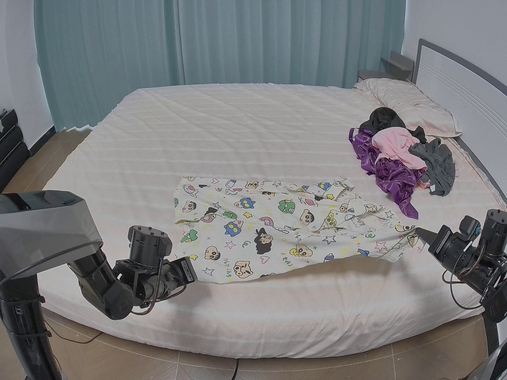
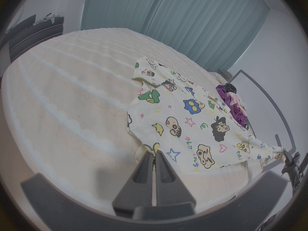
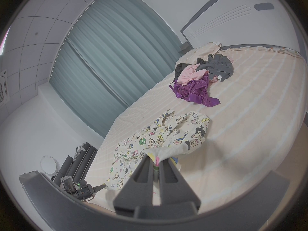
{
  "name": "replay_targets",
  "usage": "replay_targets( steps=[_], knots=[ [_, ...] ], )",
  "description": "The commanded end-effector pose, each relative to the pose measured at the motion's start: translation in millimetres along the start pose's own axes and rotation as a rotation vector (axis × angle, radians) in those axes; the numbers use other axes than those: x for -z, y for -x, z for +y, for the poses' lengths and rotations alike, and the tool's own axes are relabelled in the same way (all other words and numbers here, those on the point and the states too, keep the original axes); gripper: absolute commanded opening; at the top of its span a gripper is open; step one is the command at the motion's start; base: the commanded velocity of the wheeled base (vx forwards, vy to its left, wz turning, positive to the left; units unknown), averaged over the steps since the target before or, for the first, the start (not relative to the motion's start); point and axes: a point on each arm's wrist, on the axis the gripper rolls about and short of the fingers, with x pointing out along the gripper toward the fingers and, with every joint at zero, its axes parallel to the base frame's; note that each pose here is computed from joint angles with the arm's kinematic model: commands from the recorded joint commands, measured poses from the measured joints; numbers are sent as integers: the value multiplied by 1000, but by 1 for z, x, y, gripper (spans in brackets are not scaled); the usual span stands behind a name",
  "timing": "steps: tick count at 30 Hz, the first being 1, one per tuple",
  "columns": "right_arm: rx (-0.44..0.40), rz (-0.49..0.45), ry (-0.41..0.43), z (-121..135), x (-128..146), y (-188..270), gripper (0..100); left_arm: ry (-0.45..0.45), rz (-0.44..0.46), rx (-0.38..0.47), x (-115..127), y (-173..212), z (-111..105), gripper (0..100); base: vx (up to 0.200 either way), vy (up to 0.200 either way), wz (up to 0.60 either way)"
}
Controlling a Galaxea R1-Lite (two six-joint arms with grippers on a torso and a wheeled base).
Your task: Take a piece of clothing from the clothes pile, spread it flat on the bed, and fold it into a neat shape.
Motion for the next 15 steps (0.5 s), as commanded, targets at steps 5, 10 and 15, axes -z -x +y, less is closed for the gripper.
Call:
replay_targets(
  steps=[5, 10, 15],
  knots=[
    [22, 21, -4, -5, 4, -3, 0, 16, -58, 10, -28, 40, -9, 0, 0, 0, 0],
    [23, 22, -4, -5, 4, -4, 0, 10, -20, -15, -33, 61, -12, 0, 0, 0, 0],
    [15, 17, -3, -3, 3, -4, 0, 13, -26, -16, -42, 73, -16, 0, 0, 0, 0]
  ],
)
